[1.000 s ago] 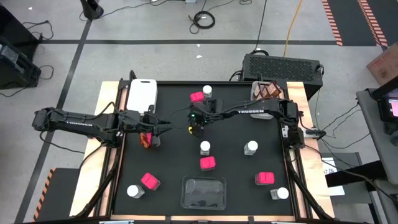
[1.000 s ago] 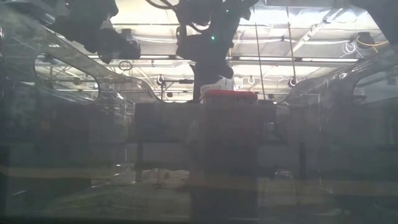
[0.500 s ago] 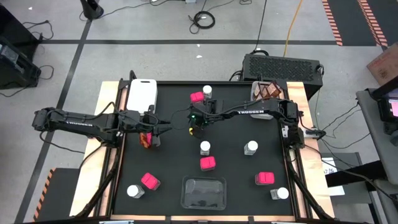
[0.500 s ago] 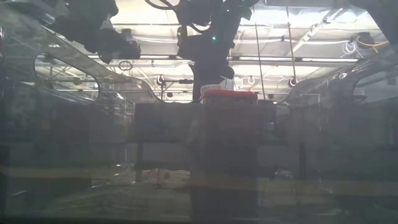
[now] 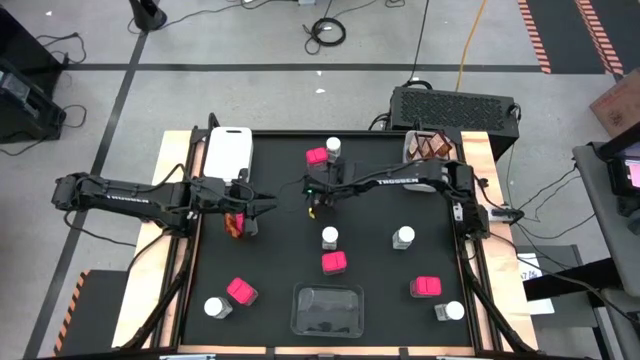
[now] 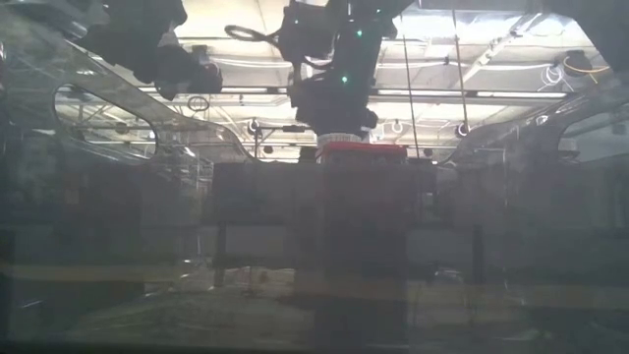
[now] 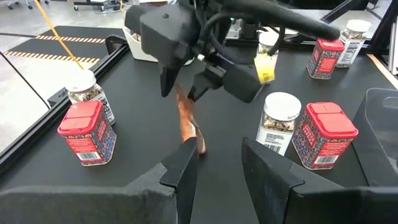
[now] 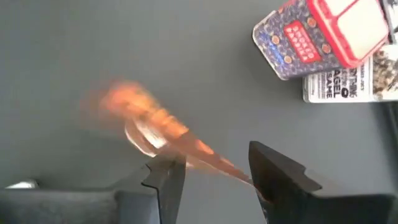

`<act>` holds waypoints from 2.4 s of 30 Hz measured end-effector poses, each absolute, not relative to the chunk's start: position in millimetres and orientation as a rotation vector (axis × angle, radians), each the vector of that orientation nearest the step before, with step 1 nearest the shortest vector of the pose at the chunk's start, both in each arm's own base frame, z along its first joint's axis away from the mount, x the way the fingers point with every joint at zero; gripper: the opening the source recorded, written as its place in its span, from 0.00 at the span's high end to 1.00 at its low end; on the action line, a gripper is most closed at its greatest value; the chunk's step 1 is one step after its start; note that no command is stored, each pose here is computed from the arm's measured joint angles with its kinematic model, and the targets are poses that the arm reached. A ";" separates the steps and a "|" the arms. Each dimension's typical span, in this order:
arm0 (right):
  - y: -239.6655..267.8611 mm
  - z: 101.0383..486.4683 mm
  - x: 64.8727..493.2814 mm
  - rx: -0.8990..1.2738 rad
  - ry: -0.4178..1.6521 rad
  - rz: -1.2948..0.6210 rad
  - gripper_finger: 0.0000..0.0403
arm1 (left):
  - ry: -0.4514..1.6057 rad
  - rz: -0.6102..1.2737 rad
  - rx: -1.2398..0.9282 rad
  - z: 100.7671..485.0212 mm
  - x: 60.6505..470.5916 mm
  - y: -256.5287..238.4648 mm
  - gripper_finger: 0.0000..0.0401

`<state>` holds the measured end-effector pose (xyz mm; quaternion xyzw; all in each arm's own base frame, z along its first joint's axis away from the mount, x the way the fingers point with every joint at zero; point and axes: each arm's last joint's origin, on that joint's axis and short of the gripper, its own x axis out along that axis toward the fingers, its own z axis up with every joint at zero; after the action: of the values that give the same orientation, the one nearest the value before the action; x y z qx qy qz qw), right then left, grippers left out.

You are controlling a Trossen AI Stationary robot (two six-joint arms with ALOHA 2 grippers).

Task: Sort spices by type
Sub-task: Put the brown seasoning pack into the right white bin

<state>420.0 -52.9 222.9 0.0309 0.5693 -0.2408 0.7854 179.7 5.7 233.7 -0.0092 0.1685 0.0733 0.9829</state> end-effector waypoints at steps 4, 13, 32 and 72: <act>-52.3 225.2 421.1 0.091 1.206 -0.514 0.62 | 0.339 0.148 -0.019 233.7 179.7 5.7 0.68; -49.7 223.6 421.8 0.159 1.236 -0.360 0.98 | 0.339 0.148 -0.019 233.7 179.7 5.7 0.68; -92.8 328.3 312.9 0.256 1.108 -0.562 1.00 | 0.345 0.149 -0.024 231.6 179.2 5.7 0.68; -67.8 280.0 119.5 0.523 1.116 -1.225 1.00 | 0.337 0.149 -0.024 232.0 179.5 5.7 0.68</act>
<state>119.5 -67.8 280.0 0.2297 0.4904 -0.5381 0.6458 179.5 5.7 232.0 -0.0118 0.1675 0.0738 0.9830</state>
